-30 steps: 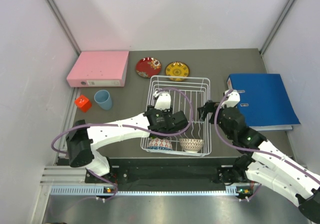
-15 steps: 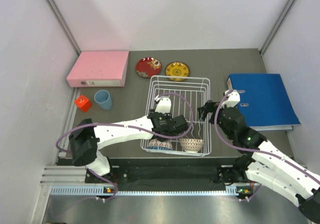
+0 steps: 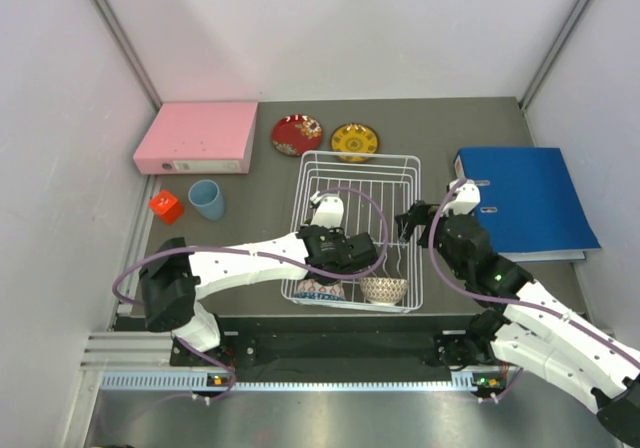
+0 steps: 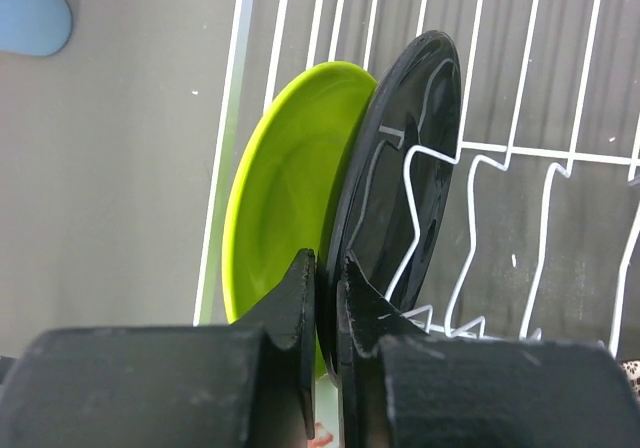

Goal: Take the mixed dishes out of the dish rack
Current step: Pick up the plate from the dish rack.

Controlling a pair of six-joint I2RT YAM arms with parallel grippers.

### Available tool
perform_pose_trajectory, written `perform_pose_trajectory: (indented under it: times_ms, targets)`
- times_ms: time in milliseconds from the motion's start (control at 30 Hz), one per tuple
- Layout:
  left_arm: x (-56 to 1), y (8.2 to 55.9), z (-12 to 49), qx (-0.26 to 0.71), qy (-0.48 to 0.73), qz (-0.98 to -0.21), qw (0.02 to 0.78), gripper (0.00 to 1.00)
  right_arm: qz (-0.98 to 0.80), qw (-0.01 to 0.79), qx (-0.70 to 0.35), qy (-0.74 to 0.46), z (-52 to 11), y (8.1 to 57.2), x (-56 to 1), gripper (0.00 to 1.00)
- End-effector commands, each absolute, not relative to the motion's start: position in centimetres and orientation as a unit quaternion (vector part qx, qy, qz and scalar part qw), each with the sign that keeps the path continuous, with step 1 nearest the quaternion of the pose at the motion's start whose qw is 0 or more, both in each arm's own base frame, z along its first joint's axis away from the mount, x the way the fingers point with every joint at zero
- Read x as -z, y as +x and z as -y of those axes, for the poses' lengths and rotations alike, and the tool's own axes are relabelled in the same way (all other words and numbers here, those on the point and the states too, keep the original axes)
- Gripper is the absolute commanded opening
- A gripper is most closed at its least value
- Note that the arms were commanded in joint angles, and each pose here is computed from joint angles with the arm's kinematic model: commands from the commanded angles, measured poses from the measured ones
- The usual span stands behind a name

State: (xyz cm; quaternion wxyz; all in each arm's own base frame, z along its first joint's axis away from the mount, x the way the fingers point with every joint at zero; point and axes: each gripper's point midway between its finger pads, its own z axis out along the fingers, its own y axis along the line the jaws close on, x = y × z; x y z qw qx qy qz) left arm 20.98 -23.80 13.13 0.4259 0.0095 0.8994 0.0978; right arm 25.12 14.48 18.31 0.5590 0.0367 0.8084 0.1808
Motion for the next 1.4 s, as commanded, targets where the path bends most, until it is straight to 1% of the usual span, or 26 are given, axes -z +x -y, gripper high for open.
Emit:
perform_pose_trajectory:
  times_ms: [0, 300, 433, 700, 867, 900, 933, 967, 1000, 1033, 1067, 1100, 1167, 1233, 1267, 1300, 1333, 1367]
  targets:
    - [-15.9, 21.0, 24.7, -0.081, 0.003, -0.891, 0.447, 0.0, -0.797, 0.572, -0.19, 0.046, -14.5, 25.6, -19.7, 0.96]
    - [-23.6, 21.8, 25.0, -0.046, -0.005, -0.867, 0.497, 0.0, -0.795, 0.575, -0.191, 0.046, -14.6, 25.8, -20.0, 0.96]
    - [-25.8, 22.1, 25.0, -0.037, -0.006, -0.859, 0.511, 0.0, -0.794, 0.575, -0.192, 0.046, -14.6, 25.8, -20.2, 0.96]
    - [-27.8, 22.7, 25.2, -0.033, 0.0, -0.845, 0.534, 0.0, -0.795, 0.575, -0.191, 0.046, -14.5, 25.7, -20.1, 0.96]
    - [-32.0, 23.8, 24.1, -0.045, -0.008, -0.812, 0.582, 0.0, -0.792, 0.578, -0.192, 0.047, -14.4, 25.7, -20.4, 0.96]
    - [-33.6, 24.6, 24.3, -0.024, -0.031, -0.802, 0.596, 0.0, -0.791, 0.579, -0.191, 0.046, -14.4, 25.7, -20.6, 0.96]
    - [-34.5, 25.2, 24.0, -0.03, -0.021, -0.798, 0.602, 0.0, -0.79, 0.58, -0.193, 0.046, -14.5, 25.7, -20.7, 0.96]
    - [-34.8, 25.8, 24.2, -0.016, -0.022, -0.802, 0.597, 0.0, -0.79, 0.58, -0.193, 0.047, -14.5, 25.7, -20.8, 0.97]
    - [-36.1, 27.9, 23.4, 0.013, -0.064, -0.794, 0.604, 0.0, -0.789, 0.581, -0.194, 0.047, -14.5, 25.7, -20.9, 0.96]
    - [-36.2, 29.0, 22.8, 0.017, -0.065, -0.797, 0.601, 0.0, -0.787, 0.583, -0.196, 0.047, -14.5, 25.7, -21.1, 0.96]
    - [-35.7, 29.9, 23.4, 0.054, -0.061, -0.808, 0.584, 0.0, -0.786, 0.584, -0.197, 0.048, -14.5, 25.7, -21.1, 0.97]
    - [-36.2, 32.7, 21.3, 0.061, -0.105, -0.799, 0.589, 0.0, -0.786, 0.584, -0.197, 0.049, -14.5, 25.7, -21.1, 0.96]
    - [-35.5, 36.1, 20.0, 0.077, -0.126, -0.804, 0.576, 0.0, -0.784, 0.585, -0.2, 0.05, -14.4, 25.6, -21.2, 0.97]
    - [-35.8, 38.6, 19.7, 0.097, -0.143, -0.797, 0.579, 0.0, -0.784, 0.585, -0.201, 0.051, -14.5, 25.6, -21.3, 0.96]
    - [-36.2, 40.4, 18.2, 0.099, -0.166, -0.79, 0.582, 0.0, -0.783, 0.586, -0.202, 0.051, -14.5, 25.6, -21.5, 0.96]
    - [-35.2, 41.9, 19.2, 0.125, -0.157, -0.799, 0.567, 0.0, -0.782, 0.587, -0.203, 0.052, -14.5, 25.6, -21.5, 0.96]
    - [-35.5, 43.3, 19.2, 0.15, -0.171, -0.79, 0.57, 0.0, -0.782, 0.587, -0.203, 0.051, -14.5, 25.6, -21.6, 0.96]
    - [-35.1, 45.6, 17.7, 0.157, -0.191, -0.784, 0.569, 0.0, -0.78, 0.589, -0.205, 0.051, -14.5, 25.6, -21.8, 0.96]
